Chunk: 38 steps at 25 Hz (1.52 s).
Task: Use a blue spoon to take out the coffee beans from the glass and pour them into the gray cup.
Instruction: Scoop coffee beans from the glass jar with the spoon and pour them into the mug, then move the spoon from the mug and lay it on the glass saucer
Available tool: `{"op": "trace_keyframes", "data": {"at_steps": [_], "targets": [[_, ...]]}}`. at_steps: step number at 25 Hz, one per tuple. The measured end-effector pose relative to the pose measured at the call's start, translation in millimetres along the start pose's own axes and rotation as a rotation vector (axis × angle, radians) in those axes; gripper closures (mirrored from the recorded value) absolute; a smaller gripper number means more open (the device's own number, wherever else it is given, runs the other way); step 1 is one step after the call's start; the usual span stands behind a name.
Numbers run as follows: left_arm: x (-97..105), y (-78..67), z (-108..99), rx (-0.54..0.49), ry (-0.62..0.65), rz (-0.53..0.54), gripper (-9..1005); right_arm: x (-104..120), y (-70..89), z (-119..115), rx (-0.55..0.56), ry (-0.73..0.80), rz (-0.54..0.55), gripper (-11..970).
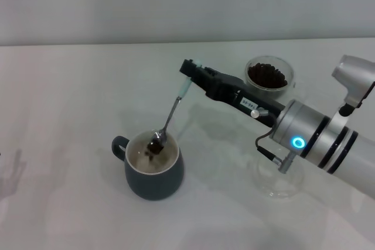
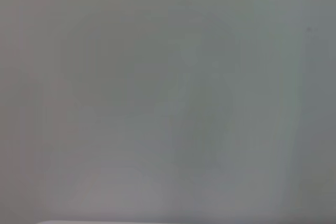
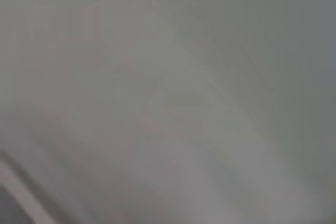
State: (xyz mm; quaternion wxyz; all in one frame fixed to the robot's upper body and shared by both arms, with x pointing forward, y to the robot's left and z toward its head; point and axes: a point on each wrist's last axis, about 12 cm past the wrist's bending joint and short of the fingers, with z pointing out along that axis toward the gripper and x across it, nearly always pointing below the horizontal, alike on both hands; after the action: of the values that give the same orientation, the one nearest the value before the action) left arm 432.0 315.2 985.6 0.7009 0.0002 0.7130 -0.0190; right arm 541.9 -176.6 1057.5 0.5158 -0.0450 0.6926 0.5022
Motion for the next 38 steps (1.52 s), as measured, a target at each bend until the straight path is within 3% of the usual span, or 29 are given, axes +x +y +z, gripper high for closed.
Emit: {"op": "trace_keyframes", "data": {"at_steps": [6, 11, 14, 17, 21, 25, 31, 38], "targets": [[0, 0.2, 0, -0.003, 0.001, -0.001, 133, 0, 6.4, 3, -0.033, -0.005, -0.140, 809], [1, -1.5, 2, -0.001, 0.006, -0.007, 133, -10, 6.1, -10, -0.079, -0.069, -0.102, 806], [1, -1.7, 1, -0.003, 0.007, -0.008, 133, -23, -8.9, -35, -0.067, -0.133, 0.016, 804], [1, -1.9, 1, -0.002, 0.007, -0.009, 133, -35, -30.8, -74, -0.033, -0.160, 0.099, 801], [1, -2.5, 2, 0.000, 0.005, -0.010, 133, -52, -47.7, -114, 0.010, -0.151, 0.105, 797], [0, -3.2, 4, 0.003, 0.002, -0.011, 132, -60, -60.3, -140, 0.083, -0.096, 0.087, 794], [-1, -7.1, 7, 0.016, -0.005, -0.019, 132, -54, -74.9, -160, 0.217, -0.039, 0.092, 788], [-2, -8.6, 9, 0.022, -0.007, -0.020, 133, -39, -78.8, -158, 0.276, -0.006, 0.100, 782]]}}
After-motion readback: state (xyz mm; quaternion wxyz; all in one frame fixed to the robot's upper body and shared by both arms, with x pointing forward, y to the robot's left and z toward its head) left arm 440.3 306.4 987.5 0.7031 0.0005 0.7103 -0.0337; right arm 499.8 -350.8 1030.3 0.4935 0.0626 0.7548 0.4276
